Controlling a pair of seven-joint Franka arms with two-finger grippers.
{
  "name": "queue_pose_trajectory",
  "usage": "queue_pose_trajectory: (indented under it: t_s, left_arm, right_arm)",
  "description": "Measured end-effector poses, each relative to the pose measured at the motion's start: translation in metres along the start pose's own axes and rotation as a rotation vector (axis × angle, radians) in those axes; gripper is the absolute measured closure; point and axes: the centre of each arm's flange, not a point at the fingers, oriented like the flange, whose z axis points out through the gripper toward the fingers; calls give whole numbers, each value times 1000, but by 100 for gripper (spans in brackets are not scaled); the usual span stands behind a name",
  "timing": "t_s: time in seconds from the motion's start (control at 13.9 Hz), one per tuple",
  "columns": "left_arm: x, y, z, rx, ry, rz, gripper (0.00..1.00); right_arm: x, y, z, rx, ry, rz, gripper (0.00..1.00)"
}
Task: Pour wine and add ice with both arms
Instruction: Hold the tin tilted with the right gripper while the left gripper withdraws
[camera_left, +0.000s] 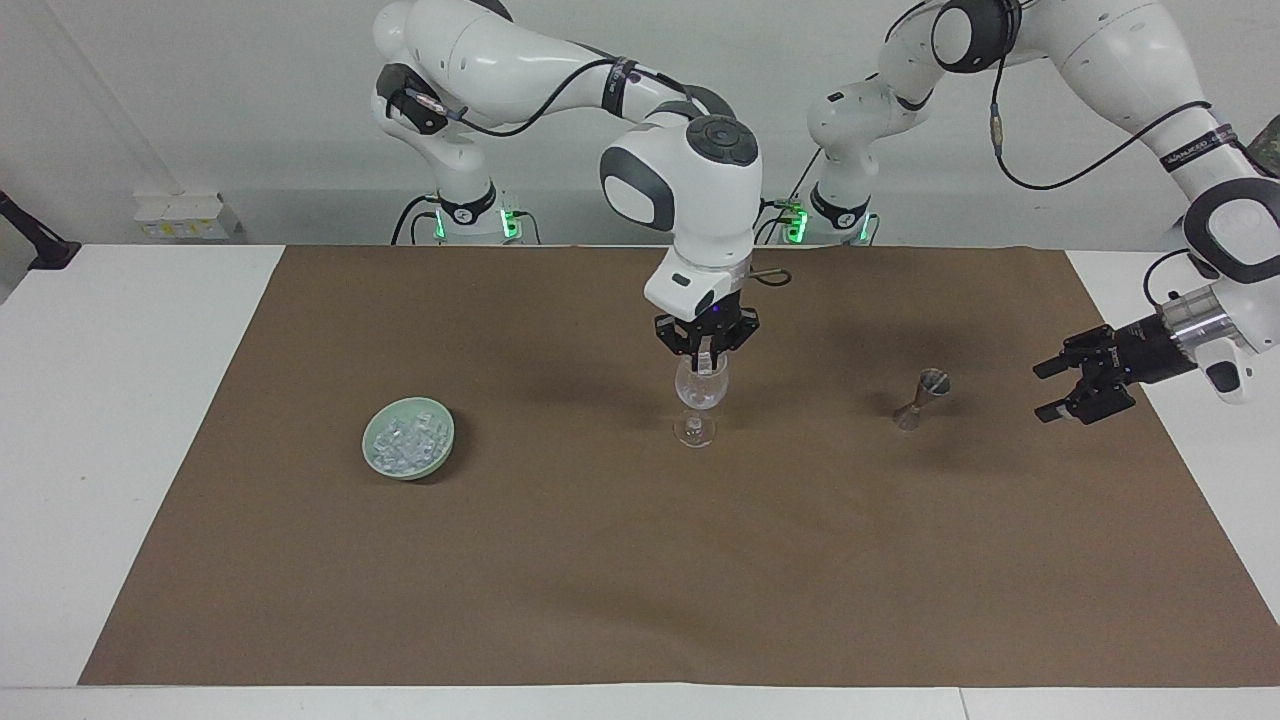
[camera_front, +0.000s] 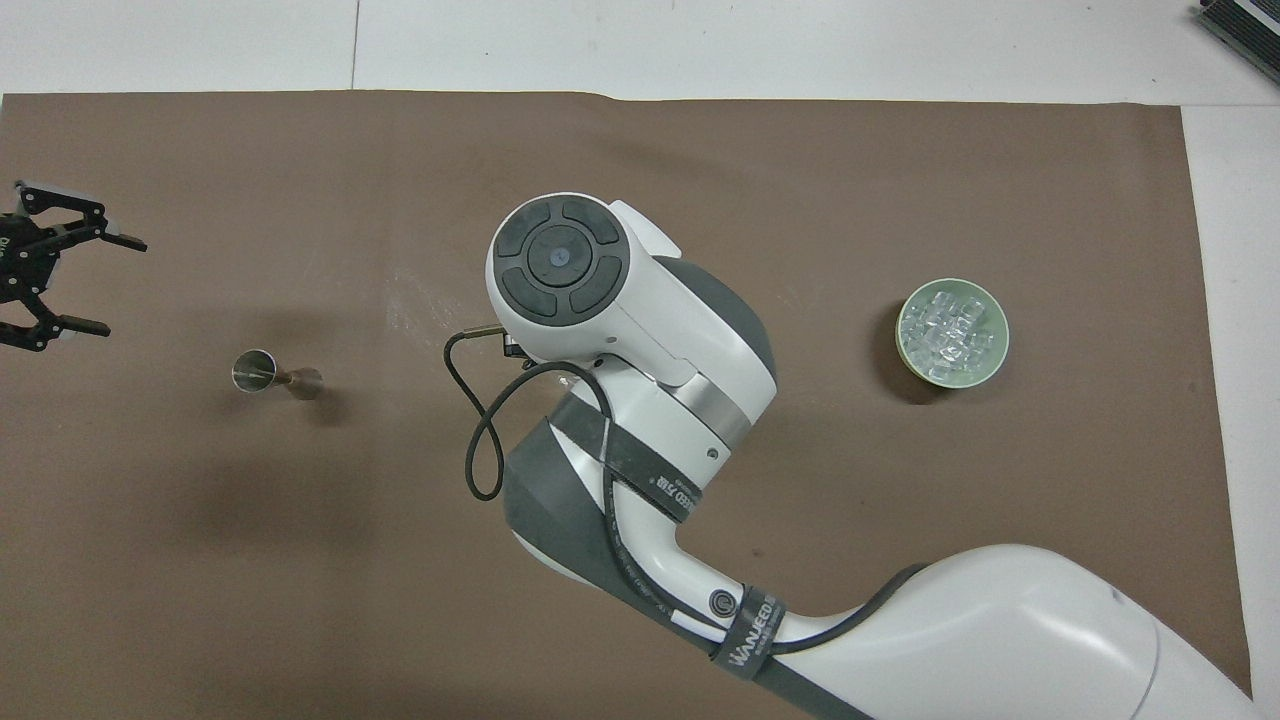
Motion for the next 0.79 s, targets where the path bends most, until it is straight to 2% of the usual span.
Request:
queue_pose_trajectory:
  t_s: [0.36, 0.79]
  left_arm:
    - [-40, 26, -28, 45, 101, 102, 0]
    - [-95, 39, -66, 105, 220, 306, 0]
  right_arm:
    - [0, 0, 0, 0, 0, -1, 73]
    - [-6, -6, -3, 0, -10, -13, 72]
